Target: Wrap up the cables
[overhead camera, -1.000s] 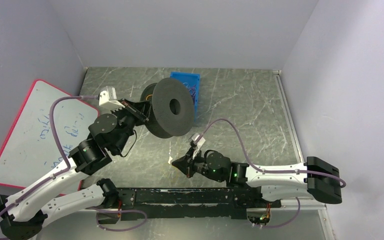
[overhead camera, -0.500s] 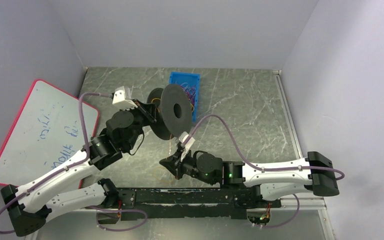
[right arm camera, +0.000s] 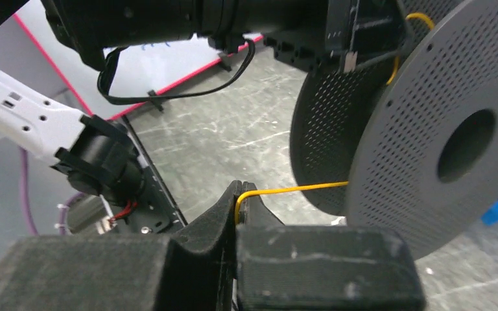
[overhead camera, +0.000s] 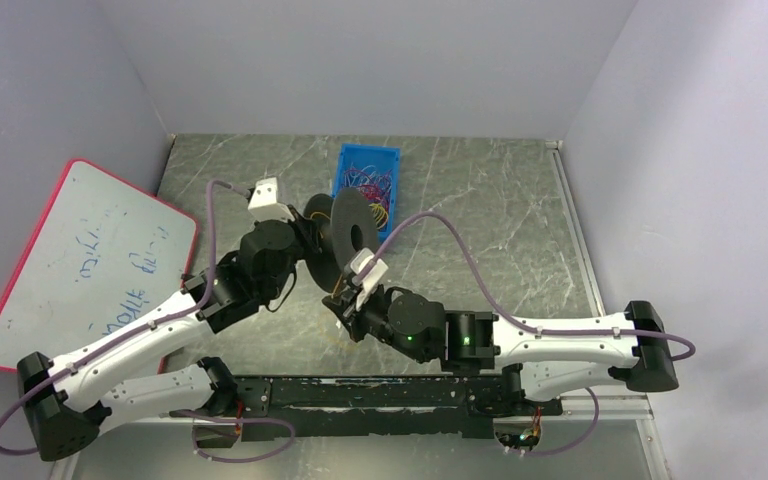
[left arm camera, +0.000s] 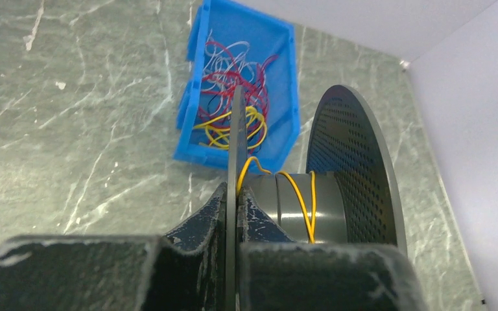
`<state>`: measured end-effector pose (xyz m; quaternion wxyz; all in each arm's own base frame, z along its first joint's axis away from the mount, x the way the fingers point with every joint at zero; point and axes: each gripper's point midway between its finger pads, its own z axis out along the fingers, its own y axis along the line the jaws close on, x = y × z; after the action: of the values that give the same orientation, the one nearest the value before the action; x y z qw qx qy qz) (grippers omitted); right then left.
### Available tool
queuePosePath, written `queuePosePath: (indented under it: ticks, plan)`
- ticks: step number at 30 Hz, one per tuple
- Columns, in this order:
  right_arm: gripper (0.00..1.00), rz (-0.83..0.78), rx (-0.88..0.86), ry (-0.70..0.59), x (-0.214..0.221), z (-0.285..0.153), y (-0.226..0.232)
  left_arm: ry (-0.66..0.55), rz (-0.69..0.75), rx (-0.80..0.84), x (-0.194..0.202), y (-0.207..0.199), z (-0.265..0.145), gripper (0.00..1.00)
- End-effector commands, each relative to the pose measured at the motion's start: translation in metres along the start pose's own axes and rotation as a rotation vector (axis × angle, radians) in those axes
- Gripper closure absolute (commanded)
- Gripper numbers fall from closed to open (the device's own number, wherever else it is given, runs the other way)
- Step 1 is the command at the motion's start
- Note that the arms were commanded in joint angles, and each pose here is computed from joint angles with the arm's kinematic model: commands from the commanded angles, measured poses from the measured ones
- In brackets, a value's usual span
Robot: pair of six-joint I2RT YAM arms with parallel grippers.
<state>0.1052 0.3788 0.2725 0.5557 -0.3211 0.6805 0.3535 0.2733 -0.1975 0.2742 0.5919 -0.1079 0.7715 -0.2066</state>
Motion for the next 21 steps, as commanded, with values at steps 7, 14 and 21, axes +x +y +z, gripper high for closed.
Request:
queuePosePath:
  ticks: [7, 14, 21]
  plan:
    - [1.00, -0.161, 0.039, -0.088, -0.075, 0.003, 0.005, 0.068, 0.190, -0.057, 0.012, 0.014, 0.005, 0.93]
    - [1.00, -0.283, 0.064, -0.024, -0.091, 0.010, -0.023, 0.175, 0.334, -0.012, 0.025, 0.012, 0.000, 0.93]
    - [1.00, -0.326, -0.028, 0.103, -0.094, 0.015, -0.052, 0.254, 0.467, 0.038, 0.032, 0.013, -0.009, 0.93]
